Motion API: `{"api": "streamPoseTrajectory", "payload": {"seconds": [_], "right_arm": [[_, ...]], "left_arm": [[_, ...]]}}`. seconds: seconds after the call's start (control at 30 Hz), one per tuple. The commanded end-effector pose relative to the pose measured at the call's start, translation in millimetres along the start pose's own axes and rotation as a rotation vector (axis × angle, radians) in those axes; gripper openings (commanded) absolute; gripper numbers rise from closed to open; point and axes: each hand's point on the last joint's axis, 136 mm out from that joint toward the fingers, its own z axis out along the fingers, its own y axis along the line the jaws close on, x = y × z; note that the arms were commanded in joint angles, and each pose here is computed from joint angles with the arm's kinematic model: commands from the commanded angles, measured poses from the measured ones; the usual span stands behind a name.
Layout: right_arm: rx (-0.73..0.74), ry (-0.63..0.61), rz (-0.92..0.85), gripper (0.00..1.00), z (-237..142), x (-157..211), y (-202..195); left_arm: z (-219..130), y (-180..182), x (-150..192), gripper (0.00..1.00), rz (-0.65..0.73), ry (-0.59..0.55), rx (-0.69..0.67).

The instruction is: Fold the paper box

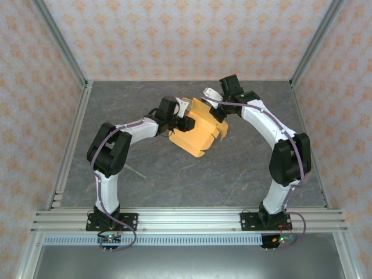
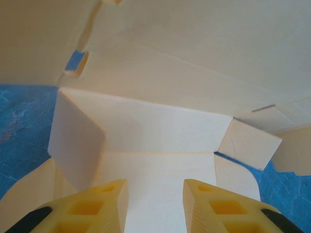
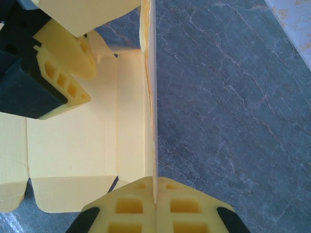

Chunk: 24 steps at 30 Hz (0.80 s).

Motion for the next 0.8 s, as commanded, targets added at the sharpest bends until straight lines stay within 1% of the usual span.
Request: {"api": "streamPoseTrajectory", "payload": {"seconds": [0.0,0.03,0.27,0.43,0.6,0.77], "right_arm": [[0.036,-0.015,-0.004,0.0,-1.5,-3.0,-6.7],[0.042,-0.009,-0.006,0.0,-1.8,-1.6,-7.9],[0.038,0.009,-0.005,0.0,-0.9,0.7,-7.8],[0.019,0.012,0.001,0.0,0.2,0.8,-5.0],[0.009,0.005,0.004,0.0,0.2,-0.4,-3.2],[0.007,0.007,0.005,0.0,1.9,-0.4,-2.8]], "left_arm": [[-17.0,-2.9,-2.6,0.36,0.009,-0.022,-0.024],[-27.5,-6.4,-8.2,0.37,0.014,-0.041,-0.024],[-74.2,-11.3,-8.8,0.4,0.011,-0.1,-0.029],[-105.0,-13.0,-28.9,0.41,0.0,-0.193,-0.034],[-109.1,-24.2,-53.0,0.42,0.023,-0.214,-0.001],[-99.9,-27.9,-69.1,0.43,0.017,-0.198,0.026]]}}
